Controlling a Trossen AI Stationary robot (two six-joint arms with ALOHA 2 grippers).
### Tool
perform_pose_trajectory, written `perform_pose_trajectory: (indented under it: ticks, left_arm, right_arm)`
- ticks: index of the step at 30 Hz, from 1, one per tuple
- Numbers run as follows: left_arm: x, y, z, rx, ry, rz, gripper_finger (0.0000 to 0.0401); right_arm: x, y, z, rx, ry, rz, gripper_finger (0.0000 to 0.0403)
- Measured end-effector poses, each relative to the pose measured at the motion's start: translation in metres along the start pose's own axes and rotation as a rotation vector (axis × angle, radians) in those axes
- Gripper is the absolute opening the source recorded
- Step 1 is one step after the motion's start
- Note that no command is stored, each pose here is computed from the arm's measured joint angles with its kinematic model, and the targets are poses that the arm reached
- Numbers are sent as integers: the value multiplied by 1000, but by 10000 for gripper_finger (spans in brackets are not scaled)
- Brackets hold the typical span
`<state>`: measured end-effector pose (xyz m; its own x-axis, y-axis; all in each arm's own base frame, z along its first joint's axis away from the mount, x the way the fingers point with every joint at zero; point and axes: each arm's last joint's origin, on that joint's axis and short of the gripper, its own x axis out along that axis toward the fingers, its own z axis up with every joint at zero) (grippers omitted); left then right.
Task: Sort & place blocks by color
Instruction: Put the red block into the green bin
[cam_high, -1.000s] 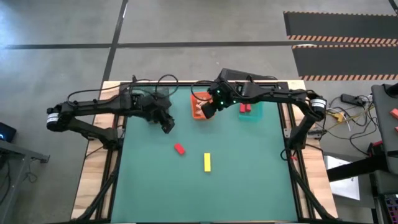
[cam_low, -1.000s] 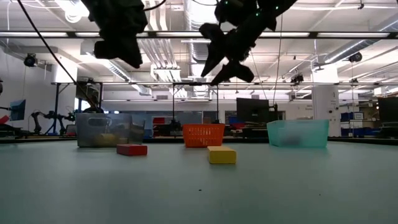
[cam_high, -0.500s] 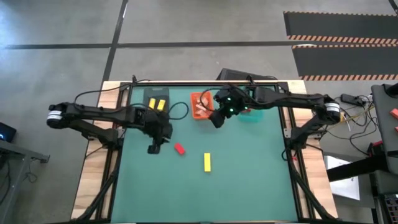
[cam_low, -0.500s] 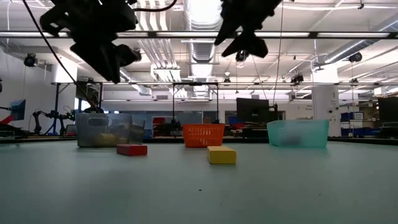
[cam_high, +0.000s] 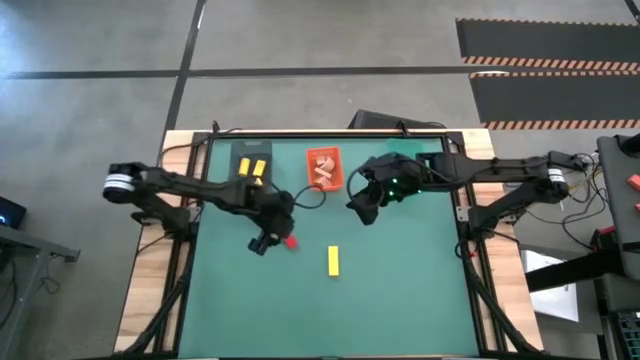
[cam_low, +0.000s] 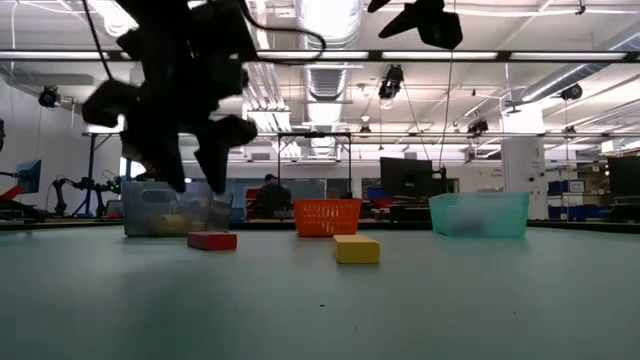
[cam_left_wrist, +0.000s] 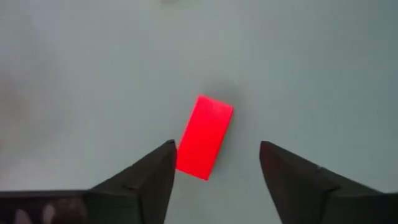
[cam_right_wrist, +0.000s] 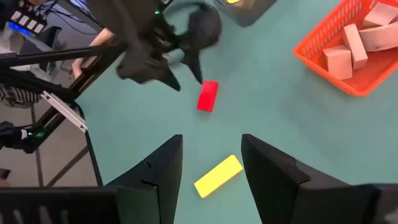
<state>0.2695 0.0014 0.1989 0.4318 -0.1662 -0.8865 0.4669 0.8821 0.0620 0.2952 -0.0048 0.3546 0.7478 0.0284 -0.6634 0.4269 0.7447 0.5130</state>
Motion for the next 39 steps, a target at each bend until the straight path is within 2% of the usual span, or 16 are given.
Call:
perform_pose_trajectory:
  ticks: [3,8,12,22,27,34,36,39]
  left_arm:
    - [19,2,-5,40,63,-35,228]
    - [42,6,-8,72,114,-62,231]
    - [46,9,-4,81,73,-37,231]
    - [32,11,4,109,-5,12,231]
    - [44,12,2,175,-13,13,231]
    - [63,14,-2,166,23,-16,231]
    - [64,15,-2,166,25,-21,224]
    - [66,14,-3,178,26,-32,193]
  right_arm:
    - [-2,4,-4,2,-10,-4,155]
    - [1,7,-7,-1,1,-2,155]
    - [4,7,-7,13,8,-10,155]
    - [5,6,-8,20,12,-13,155]
    - [6,6,-8,20,13,-15,155]
    - [7,6,-8,19,8,-21,155]
    - [7,5,-8,19,5,-27,155]
    - [7,5,-8,19,3,-28,155]
